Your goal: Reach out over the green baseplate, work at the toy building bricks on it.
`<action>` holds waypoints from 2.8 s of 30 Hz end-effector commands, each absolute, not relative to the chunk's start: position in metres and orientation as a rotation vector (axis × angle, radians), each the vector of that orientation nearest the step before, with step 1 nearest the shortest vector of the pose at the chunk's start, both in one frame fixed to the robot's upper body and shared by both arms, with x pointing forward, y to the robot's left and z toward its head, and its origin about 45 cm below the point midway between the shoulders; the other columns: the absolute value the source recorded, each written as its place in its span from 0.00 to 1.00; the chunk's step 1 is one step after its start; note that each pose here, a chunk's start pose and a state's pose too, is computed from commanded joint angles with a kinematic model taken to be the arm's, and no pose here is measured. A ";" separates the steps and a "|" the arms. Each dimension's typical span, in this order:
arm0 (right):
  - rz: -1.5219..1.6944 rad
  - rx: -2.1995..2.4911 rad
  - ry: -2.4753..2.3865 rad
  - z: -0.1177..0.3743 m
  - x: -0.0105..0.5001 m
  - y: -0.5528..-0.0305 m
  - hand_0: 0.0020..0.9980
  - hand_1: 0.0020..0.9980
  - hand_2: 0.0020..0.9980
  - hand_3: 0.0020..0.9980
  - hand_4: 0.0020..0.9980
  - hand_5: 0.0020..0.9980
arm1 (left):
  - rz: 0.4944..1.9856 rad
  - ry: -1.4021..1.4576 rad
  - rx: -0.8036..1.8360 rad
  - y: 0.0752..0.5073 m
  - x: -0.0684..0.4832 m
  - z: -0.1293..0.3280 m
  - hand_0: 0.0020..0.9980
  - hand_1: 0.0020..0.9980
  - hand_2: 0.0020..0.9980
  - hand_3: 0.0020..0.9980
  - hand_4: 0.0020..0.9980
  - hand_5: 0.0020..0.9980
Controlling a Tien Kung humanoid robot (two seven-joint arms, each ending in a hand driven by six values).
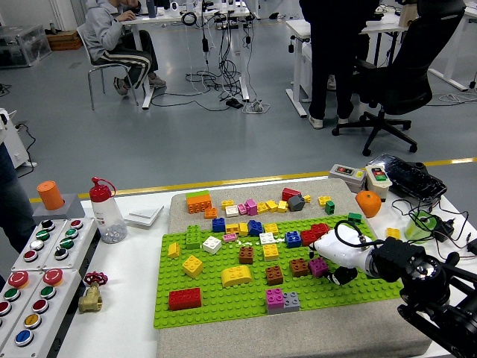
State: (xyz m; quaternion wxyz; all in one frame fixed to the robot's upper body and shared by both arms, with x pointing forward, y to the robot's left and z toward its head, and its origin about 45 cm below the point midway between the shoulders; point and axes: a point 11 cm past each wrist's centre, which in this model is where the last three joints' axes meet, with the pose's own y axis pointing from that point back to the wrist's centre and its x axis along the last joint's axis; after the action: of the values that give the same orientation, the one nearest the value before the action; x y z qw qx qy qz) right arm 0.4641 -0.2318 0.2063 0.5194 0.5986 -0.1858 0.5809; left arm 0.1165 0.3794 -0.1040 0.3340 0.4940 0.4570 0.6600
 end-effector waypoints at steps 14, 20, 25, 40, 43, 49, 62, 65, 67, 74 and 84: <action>1.411 1.423 -0.447 0.206 0.464 -0.235 0.56 0.57 0.55 0.60 0.59 0.20 | 1.724 1.189 1.289 0.380 0.118 -0.103 0.63 0.60 0.60 0.42 0.34 0.99; 1.414 1.430 -0.457 0.206 0.463 -0.235 0.55 0.55 0.54 0.58 0.58 0.21 | 1.723 1.189 1.290 0.380 0.118 -0.104 0.63 0.60 0.60 0.41 0.34 0.99; 1.414 1.438 -0.481 0.210 0.461 -0.236 0.54 0.54 0.54 0.58 0.57 0.20 | 1.724 1.190 1.290 0.380 0.117 -0.104 0.63 0.60 0.60 0.41 0.34 0.99; 1.310 1.434 -0.552 0.233 0.435 -0.233 0.55 0.55 0.55 0.58 0.55 0.19 | 1.732 1.190 1.293 0.383 0.115 -0.104 0.63 0.60 0.60 0.41 0.34 0.99; 1.284 1.426 -0.555 0.234 0.425 -0.232 0.55 0.54 0.55 0.58 0.54 0.20 | 1.734 1.191 1.293 0.383 0.114 -0.104 0.63 0.60 0.60 0.41 0.35 0.99; 1.289 1.420 -0.573 0.240 0.409 -0.216 0.54 0.54 0.54 0.58 0.54 0.22 | 1.735 1.191 1.295 0.384 0.114 -0.104 0.63 0.60 0.60 0.41 0.34 0.99; 1.263 1.441 -0.675 0.237 0.388 -0.185 0.54 0.53 0.54 0.59 0.54 0.26 | 1.741 1.188 1.296 0.386 0.114 -0.103 0.63 0.60 0.60 0.40 0.34 0.99; 1.249 1.441 -0.692 0.233 0.387 -0.180 0.53 0.53 0.54 0.59 0.55 0.28 | 1.742 1.186 1.297 0.387 0.114 -0.103 0.63 0.60 0.60 0.40 0.35 0.98; 1.245 1.439 -0.697 0.230 0.386 -0.178 0.53 0.53 0.54 0.59 0.55 0.28 | 1.742 1.185 1.298 0.387 0.115 -0.102 0.63 0.60 0.60 0.40 0.35 0.98; 1.240 1.431 -0.691 0.222 0.383 -0.171 0.53 0.53 0.54 0.59 0.55 0.29 | 1.743 1.183 1.299 0.387 0.115 -0.102 0.63 0.60 0.60 0.40 0.34 0.98; 1.266 1.424 -0.649 0.216 0.379 -0.163 0.53 0.53 0.55 0.60 0.55 0.32 | 1.744 1.183 1.299 0.388 0.115 -0.102 0.63 0.60 0.60 0.40 0.34 0.98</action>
State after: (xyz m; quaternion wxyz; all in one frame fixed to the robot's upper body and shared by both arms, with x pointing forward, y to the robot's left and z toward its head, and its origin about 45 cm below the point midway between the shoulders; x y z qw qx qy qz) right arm 0.3792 -0.1632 0.2160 0.5348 0.5977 -0.2724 0.5316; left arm 0.1152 0.3876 -0.1021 0.3269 0.4958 0.4515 0.6659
